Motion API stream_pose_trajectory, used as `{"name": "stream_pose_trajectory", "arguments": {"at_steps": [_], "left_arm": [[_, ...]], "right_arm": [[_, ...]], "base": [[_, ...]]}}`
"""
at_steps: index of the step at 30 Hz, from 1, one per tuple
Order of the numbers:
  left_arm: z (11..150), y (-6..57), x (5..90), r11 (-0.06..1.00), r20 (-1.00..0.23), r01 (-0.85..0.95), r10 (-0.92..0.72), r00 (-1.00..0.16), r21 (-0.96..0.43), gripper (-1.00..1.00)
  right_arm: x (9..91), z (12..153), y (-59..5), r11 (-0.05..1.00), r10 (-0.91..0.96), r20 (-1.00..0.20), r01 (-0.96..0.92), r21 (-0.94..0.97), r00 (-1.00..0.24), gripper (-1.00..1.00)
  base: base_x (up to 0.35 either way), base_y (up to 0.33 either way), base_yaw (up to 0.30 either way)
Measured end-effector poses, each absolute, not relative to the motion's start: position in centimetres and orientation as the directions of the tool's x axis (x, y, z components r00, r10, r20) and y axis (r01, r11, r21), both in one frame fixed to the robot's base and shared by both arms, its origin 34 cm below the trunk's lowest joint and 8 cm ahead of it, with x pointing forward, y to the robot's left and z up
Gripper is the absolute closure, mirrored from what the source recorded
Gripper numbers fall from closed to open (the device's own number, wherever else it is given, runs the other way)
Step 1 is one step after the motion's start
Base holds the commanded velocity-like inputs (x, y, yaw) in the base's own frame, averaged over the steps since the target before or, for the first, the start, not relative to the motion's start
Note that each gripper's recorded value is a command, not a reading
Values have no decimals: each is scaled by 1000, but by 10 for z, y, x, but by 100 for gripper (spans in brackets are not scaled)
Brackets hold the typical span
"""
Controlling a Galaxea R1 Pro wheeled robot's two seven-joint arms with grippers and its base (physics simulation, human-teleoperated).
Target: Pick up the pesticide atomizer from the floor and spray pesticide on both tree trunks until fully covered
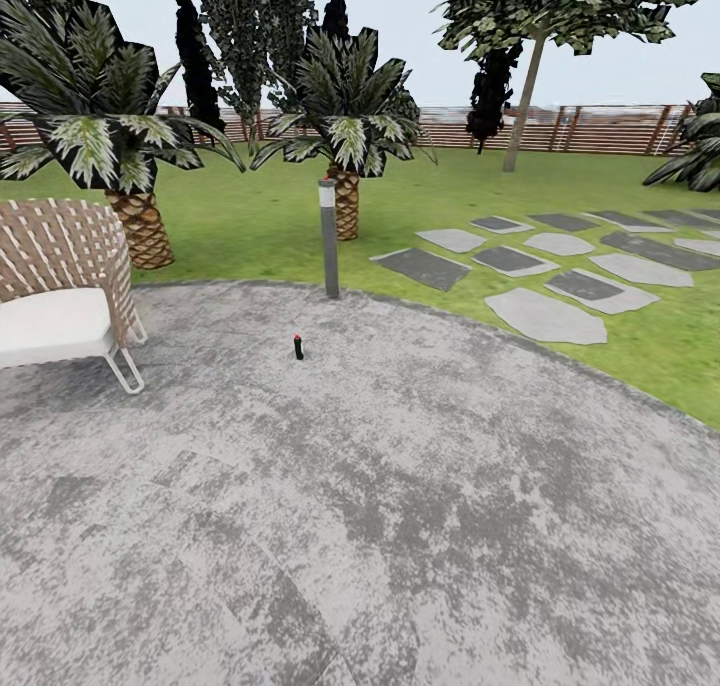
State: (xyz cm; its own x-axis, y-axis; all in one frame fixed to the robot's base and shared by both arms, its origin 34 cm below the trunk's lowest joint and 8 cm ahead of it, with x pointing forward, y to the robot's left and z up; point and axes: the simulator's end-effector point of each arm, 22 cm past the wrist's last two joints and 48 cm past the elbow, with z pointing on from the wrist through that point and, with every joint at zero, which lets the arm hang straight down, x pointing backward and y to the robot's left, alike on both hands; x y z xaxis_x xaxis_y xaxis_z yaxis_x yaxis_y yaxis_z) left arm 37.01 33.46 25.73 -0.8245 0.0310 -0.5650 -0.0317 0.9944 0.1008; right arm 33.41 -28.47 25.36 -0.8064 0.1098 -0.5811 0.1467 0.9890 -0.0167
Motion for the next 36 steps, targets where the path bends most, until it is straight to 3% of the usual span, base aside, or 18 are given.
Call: {"name": "stream_pose_trajectory", "arguments": {"at_steps": [10,12,36], "left_arm": [[268,340,391,993,-605,-41,35,-796,112,-100],[271,340,396,993,-614,-43,35,-788,112,-100],[270,343,392,992,-608,-48,32,-793,115,-100]], "right_arm": [[354,267,-307,988,81,-647,145,-46,-758,-100],[423,308,-315,989,53,-775,140,-47,-630,-100],[419,306,-315,990,45,-768,130,-50,-639,-100]], "base": [[187,0,0],[326,0,0],[334,18,0]]}}
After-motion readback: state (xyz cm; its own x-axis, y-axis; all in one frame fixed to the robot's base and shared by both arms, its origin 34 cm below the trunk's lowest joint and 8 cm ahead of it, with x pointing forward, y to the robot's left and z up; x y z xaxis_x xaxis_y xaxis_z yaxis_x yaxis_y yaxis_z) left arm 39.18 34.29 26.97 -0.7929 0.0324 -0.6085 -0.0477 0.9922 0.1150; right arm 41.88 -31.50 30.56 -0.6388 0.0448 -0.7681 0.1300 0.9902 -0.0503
